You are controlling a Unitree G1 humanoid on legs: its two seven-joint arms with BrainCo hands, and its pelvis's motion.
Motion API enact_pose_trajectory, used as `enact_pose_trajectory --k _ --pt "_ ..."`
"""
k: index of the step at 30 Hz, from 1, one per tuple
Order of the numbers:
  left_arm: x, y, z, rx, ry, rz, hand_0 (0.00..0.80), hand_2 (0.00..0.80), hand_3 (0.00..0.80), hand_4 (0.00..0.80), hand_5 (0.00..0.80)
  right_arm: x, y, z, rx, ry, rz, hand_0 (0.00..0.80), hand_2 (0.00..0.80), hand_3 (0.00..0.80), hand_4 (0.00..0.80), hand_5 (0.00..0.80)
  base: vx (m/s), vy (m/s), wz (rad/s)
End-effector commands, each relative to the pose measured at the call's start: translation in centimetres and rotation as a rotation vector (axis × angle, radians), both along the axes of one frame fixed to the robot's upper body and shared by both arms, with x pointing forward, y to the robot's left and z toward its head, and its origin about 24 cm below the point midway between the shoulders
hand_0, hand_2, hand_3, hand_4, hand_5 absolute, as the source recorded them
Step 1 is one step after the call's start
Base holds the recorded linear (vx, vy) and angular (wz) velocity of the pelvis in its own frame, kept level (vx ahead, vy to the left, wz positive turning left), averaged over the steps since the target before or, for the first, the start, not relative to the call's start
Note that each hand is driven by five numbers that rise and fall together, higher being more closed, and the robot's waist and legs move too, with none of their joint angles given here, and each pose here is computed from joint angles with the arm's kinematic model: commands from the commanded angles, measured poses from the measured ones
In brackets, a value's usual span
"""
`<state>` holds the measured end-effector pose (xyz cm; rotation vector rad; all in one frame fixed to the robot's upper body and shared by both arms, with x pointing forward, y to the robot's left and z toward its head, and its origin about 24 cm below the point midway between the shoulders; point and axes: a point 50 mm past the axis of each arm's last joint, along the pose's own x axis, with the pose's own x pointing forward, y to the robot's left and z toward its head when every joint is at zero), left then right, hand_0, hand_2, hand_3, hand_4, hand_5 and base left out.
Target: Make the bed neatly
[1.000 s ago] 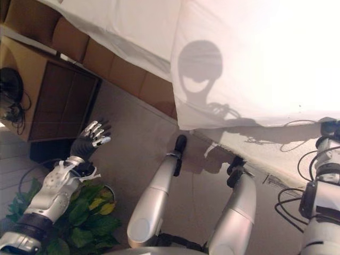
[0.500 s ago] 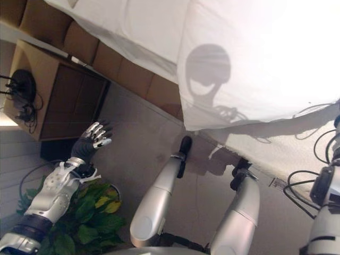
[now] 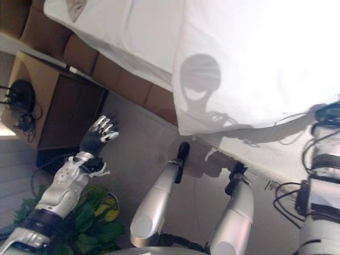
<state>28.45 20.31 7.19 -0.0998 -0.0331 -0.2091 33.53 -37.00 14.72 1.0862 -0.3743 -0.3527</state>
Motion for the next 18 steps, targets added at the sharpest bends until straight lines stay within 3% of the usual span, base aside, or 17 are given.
enact_pose_trajectory --k 1,9,18 --pt "1.1 -4.0 0.6 -0.057 -0.023 -0.030 0.000 0.000 0.000 0.000 0.000 1.3 6.0 -2.2 -0.078 -0.015 0.140 0.800 0.800 0.800 0.800 0.800 -0.056 0.075 -0.14" --pt "2.4 -10.7 1.2 -0.324 0.079 -0.100 0.000 0.000 0.000 0.000 0.000 2.0 16.3 -5.1 -0.052 -0.005 0.398 0.800 0.800 0.800 0.800 0.800 -0.056 0.042 -0.15" --pt "1.1 -14.3 -0.2 -0.459 0.278 -0.236 0.000 0.000 0.000 0.000 0.000 3.4 18.9 0.2 -0.114 -0.131 0.410 0.800 0.800 0.800 0.800 0.800 -0.039 0.043 -0.13"
